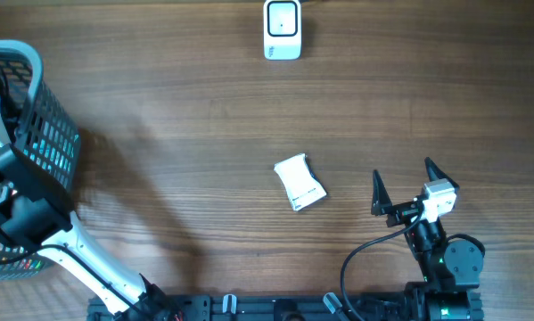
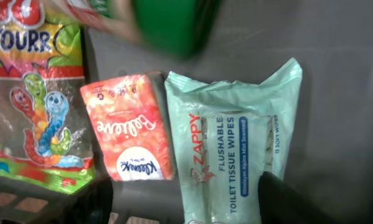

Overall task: Scan the item barcode
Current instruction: 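Reposition the left gripper in the basket and grasp the green-lidded jar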

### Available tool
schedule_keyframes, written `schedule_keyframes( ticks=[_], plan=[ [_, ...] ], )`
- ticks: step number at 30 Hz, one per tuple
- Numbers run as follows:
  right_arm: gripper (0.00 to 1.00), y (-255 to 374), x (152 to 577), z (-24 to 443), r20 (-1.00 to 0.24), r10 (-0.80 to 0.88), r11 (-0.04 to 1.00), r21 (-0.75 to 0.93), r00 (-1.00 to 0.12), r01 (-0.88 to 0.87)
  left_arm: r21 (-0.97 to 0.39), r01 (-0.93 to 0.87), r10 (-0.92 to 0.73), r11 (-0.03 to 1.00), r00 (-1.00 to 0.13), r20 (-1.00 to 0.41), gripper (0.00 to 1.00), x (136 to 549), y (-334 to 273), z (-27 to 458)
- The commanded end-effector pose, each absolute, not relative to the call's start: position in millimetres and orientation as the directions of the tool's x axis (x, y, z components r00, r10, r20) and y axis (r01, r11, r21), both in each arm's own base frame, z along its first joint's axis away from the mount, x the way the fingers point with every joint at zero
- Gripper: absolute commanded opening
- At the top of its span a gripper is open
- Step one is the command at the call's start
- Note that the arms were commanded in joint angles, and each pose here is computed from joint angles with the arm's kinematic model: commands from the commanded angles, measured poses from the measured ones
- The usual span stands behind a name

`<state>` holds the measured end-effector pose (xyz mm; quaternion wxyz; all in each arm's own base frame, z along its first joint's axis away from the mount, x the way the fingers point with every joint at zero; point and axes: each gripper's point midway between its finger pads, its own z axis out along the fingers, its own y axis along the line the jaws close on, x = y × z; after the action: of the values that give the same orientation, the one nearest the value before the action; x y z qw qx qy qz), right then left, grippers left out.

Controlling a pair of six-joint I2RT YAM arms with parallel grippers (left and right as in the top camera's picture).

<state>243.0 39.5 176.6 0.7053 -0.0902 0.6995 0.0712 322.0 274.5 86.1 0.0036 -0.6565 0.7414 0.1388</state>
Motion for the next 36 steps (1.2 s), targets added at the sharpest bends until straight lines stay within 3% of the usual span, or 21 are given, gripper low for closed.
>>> schedule_keyframes(
  ticks=[1,3,16,20,25,32,36],
  plan=[
    [1.00,38.1,243.1,177.7,-1.000,-0.019,0.976,-0.022,0.015,-0.216,0.202,-0.974,-0.974,0.100,-0.137,-0.178,0.90,326.0,273.0,74.4],
    [1.00,38.2,243.1,177.7,-1.000,-0.019,0.976,-0.022,0.016,-0.216,0.195,-0.976,-0.973,0.100,-0.136,-0.184,1.00,328.0,274.3,74.3],
    [1.00,38.1,243.1,177.7,-1.000,-0.019,0.976,-0.022,0.015,-0.216,0.208,-0.973,-0.975,0.103,-0.141,-0.175,1.00,323.7,271.8,76.9],
    [1.00,38.1,243.1,177.8,-1.000,-0.019,0.976,-0.022,0.016,-0.216,0.220,-0.964,-0.967,0.150,-0.189,-0.170,1.00,318.9,269.8,87.8],
    [1.00,38.2,243.1,177.7,-1.000,-0.019,0.976,-0.022,0.016,-0.216,0.205,-0.935,-0.924,0.291,-0.330,-0.194,0.96,318.4,270.9,117.8],
    [1.00,38.1,243.1,177.7,-1.000,-0.019,0.976,-0.022,0.015,-0.216,0.196,-0.945,-0.879,0.263,-0.318,-0.355,0.97,300.2,278.0,184.9],
    [1.00,38.1,243.1,177.7,-1.000,-0.019,0.976,-0.022,0.016,-0.216,0.166,-0.931,-0.840,0.326,-0.365,-0.400,0.98,295.9,273.3,215.4]
  ],
)
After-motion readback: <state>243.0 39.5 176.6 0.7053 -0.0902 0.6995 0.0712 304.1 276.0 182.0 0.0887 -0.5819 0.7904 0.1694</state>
